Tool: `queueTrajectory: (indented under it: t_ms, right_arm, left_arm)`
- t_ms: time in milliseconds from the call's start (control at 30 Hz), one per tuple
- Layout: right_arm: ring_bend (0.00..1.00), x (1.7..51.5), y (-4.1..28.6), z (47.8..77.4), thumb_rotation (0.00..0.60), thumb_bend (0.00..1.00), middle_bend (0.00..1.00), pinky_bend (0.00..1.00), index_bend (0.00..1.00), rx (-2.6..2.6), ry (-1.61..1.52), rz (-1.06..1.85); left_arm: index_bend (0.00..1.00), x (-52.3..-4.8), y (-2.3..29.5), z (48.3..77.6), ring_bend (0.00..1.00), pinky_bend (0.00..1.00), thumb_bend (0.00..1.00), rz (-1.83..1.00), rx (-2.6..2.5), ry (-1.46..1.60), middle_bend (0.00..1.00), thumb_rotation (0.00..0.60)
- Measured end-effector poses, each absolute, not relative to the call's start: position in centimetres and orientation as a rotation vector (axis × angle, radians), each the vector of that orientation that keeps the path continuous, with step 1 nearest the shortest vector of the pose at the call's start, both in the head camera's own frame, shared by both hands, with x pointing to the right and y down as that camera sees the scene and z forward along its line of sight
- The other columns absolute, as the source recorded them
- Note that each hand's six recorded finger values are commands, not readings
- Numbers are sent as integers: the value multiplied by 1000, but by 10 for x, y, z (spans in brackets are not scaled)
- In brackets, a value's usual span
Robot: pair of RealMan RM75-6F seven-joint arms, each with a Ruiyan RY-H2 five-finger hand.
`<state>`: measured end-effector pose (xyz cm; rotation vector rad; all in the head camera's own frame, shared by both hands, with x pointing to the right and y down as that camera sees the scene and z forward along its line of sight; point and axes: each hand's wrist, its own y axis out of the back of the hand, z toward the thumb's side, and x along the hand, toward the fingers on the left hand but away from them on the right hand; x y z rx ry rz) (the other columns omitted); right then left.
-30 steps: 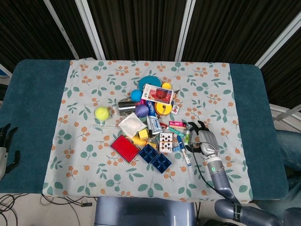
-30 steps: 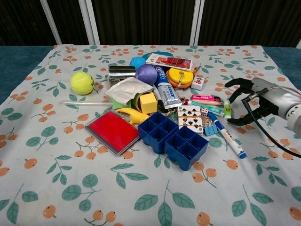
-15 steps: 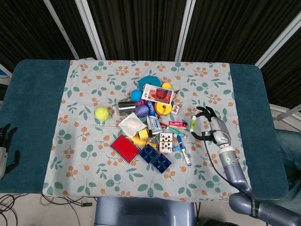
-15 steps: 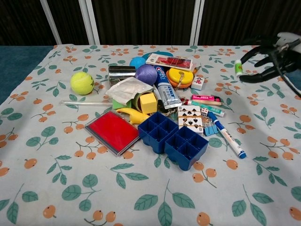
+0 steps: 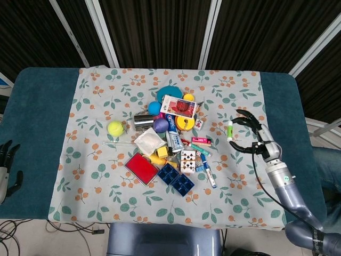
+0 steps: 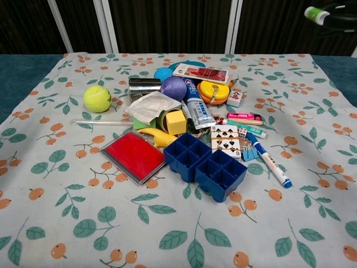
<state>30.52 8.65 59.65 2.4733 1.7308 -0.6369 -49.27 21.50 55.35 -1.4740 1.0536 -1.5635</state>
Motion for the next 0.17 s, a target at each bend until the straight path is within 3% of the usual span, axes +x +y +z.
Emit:
queueTrajectory:
  t_ms: [167]
  right_arm:
    - [70, 307, 91, 585, 600, 327, 370, 201, 182, 2444, 1655, -430]
  left_arm:
    - [88, -492, 215, 554, 0, 38, 518, -1565, -1475, 1054, 0, 600]
